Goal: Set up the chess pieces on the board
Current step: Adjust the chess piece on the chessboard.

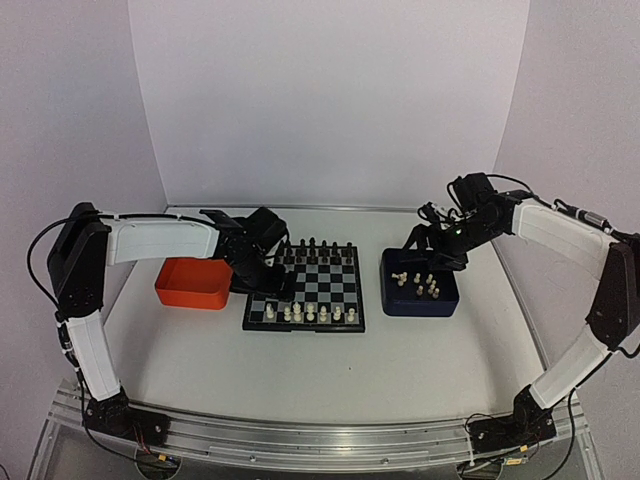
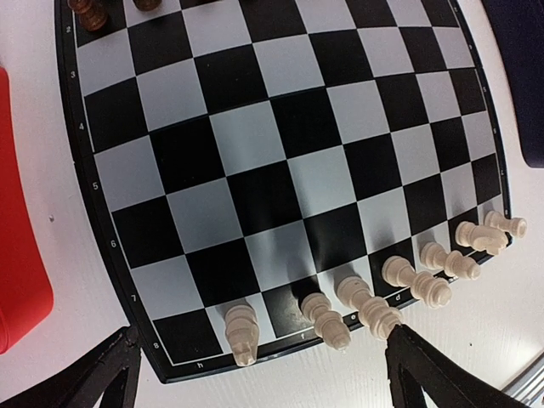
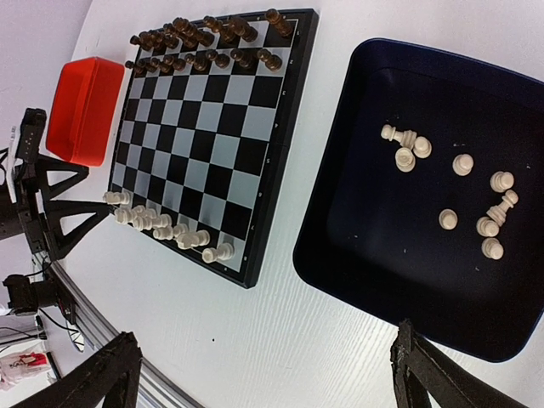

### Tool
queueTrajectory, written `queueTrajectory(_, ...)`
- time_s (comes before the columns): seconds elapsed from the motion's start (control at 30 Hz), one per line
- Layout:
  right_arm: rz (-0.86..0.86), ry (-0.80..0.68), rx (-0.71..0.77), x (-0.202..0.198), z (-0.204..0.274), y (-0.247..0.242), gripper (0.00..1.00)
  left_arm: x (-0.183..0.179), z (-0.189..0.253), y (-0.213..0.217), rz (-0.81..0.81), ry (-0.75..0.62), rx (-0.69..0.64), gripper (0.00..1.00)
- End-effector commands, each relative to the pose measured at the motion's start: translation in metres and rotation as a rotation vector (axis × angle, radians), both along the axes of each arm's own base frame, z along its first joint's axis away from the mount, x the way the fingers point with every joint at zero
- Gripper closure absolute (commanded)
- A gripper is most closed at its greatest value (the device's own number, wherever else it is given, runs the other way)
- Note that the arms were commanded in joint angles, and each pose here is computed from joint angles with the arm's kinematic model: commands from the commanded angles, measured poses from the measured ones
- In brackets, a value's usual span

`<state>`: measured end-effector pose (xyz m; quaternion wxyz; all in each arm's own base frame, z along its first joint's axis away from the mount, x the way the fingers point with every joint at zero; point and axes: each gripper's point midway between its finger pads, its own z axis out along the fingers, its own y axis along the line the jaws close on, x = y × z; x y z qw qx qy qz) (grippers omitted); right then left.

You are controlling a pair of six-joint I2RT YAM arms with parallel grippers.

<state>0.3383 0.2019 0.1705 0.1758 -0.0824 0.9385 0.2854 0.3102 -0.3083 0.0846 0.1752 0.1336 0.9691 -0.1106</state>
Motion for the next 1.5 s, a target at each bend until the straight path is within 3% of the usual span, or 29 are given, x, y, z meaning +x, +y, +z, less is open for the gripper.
queueTrajectory(0.0, 0.001, -0.007, 0.024, -0.001, 0.008, 0.001, 0.02, -0.007, -0.017, 0.006, 0.028, 0.054, 0.032, 0.00)
queueTrajectory(0.67, 0.001, -0.011, 0.022, 0.000, 0.009, 0.001, 0.02, -0.007, -0.026, 0.003, 0.024, 0.063, 0.011, 0.01)
queueTrajectory(1.47, 0.002, -0.012, 0.017, 0.001, 0.007, 0.000, 0.02, -0.007, -0.034, 0.017, 0.039, 0.070, 0.102, 0.06)
